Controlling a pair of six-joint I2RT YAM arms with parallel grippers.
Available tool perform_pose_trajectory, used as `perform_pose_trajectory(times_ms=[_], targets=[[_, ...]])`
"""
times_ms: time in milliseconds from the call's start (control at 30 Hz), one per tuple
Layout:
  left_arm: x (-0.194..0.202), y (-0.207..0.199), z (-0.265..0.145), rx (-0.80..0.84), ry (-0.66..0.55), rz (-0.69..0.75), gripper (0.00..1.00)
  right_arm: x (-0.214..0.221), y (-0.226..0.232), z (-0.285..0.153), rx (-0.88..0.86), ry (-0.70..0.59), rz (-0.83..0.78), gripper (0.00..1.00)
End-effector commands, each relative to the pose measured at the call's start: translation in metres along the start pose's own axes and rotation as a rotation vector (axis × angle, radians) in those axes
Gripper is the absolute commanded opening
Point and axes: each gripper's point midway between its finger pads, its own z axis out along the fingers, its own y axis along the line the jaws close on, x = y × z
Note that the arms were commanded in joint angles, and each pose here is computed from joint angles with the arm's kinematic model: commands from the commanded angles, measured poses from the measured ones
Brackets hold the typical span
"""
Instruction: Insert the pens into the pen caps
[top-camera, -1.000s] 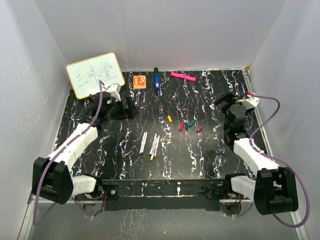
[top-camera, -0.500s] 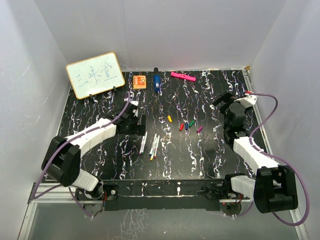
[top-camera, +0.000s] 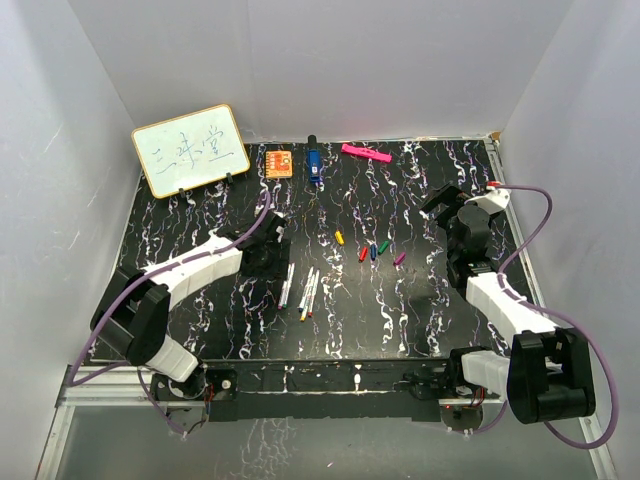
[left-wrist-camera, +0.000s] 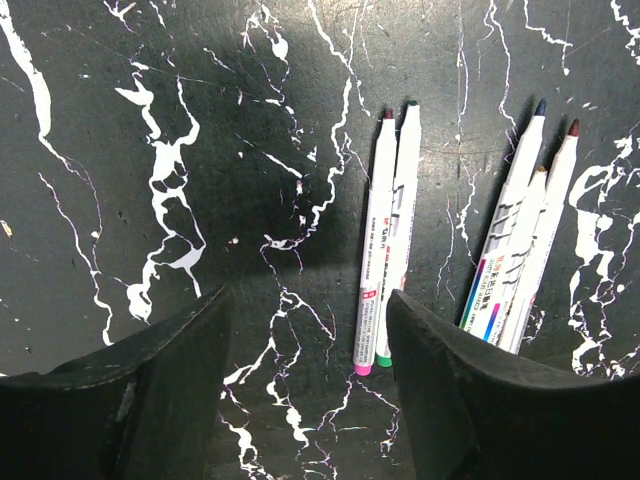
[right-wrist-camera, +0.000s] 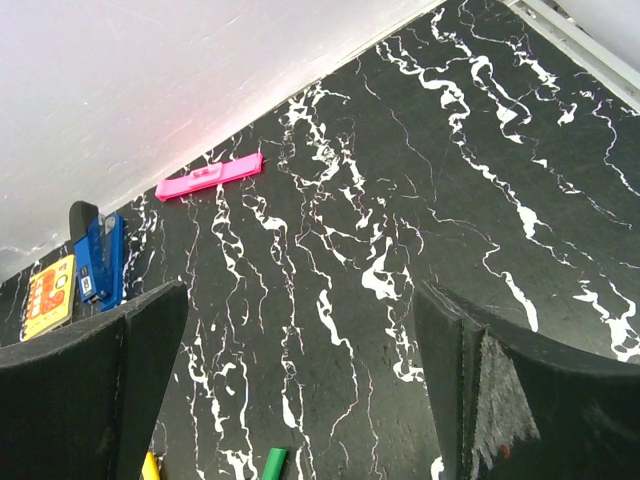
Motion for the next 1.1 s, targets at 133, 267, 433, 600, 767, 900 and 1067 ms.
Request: perform_pose_trajectory(times_ms=[133, 267, 433, 600, 767, 900, 1067], targets=[[0.011, -0.007, 0.003, 0.035, 0.05, -0.011, 0.52, -0.013, 0.011, 0.005, -0.034, -0.034, 0.032, 0.94], [0.015, -0.01, 0.007, 0.038, 0.063, -0.006, 0.52, -0.015, 0.011, 0.004, -0.036, -0.039, 0.03, 0.94], [0.018, -0.014, 0.01, 0.043, 0.084, 0.01, 0.51, -0.015, 0.01, 0.004, -0.034, -0.04, 0.031, 0.94], [0.023, -0.014, 0.012, 0.035, 0.109, 0.028, 0.49, -0.015, 0.01, 0.004, -0.033, -0.041, 0.032, 0.94], [0.026, -0.011, 0.015, 0.007, 0.122, 0.033, 0.49, -0.014, 0.01, 0.003, -0.033, -0.038, 0.031, 0.94], [0.025, -0.013, 0.017, 0.008, 0.127, 0.04, 0.48, -0.015, 0.011, 0.003, -0.036, -0.038, 0.03, 0.94], [0.032, -0.015, 0.021, 0.007, 0.158, 0.052, 0.47, -0.016, 0.011, 0.003, -0.038, -0.041, 0.033, 0.94]])
